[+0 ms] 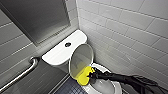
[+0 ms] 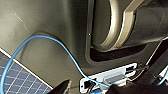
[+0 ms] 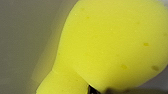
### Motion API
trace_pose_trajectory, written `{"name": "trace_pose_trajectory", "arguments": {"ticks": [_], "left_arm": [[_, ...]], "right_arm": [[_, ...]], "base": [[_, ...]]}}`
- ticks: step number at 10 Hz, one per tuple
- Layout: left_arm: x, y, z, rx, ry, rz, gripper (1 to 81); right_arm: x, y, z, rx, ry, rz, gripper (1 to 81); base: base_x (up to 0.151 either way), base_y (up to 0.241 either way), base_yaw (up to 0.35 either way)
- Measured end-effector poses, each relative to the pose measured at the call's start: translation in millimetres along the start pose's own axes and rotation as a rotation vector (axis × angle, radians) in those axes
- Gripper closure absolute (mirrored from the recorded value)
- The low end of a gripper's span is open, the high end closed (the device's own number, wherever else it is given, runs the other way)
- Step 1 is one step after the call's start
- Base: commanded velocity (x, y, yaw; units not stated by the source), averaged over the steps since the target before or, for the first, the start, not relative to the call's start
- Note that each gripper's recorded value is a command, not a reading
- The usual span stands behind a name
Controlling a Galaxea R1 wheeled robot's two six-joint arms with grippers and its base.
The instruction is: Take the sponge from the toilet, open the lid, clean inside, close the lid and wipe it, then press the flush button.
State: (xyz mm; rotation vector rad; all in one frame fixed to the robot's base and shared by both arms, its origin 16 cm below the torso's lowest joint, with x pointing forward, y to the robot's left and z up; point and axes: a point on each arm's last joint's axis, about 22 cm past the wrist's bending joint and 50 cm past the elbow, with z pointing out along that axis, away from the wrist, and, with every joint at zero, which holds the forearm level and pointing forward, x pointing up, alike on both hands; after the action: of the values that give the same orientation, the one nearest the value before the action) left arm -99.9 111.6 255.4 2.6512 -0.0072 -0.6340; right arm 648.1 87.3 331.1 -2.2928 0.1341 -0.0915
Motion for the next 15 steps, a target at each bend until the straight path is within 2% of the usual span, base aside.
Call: {"name": "trace_pose_trajectory", "arguments": {"ticks": [3,6,9,12,15], "left_arm": [[0.0,0.0,0.0,0.0,0.0,0.0,1.0],[0.1,0.3,0.1,0.0,0.0,0.0,1.0],[0.2,0.3,0.1,0.0,0.0,0.0,1.0],[0.8,4.1,1.0,-0.005,0.001,0.001,1.0],[1.0,4.4,1.1,-0.005,0.001,0.001,1.0]], "right_arm": [[-32.4,25.7,12.1,0.001,0.028,0.061,81.1],[-34.7,27.6,5.6,0.013,0.025,0.059,81.1],[-67.3,37.7,-22.6,0.035,-0.059,0.062,81.1],[-80.8,98.1,-68.4,-0.013,-0.055,0.109,81.1],[-108.5,115.1,-90.4,0.002,-0.056,0.148,81.1]], "base": [[0.0,0.0,0.0],[0.0,0.0,0.0],[0.0,0.0,0.0],[0.0,0.0,0.0],[0.0,0.0,0.0]]}}
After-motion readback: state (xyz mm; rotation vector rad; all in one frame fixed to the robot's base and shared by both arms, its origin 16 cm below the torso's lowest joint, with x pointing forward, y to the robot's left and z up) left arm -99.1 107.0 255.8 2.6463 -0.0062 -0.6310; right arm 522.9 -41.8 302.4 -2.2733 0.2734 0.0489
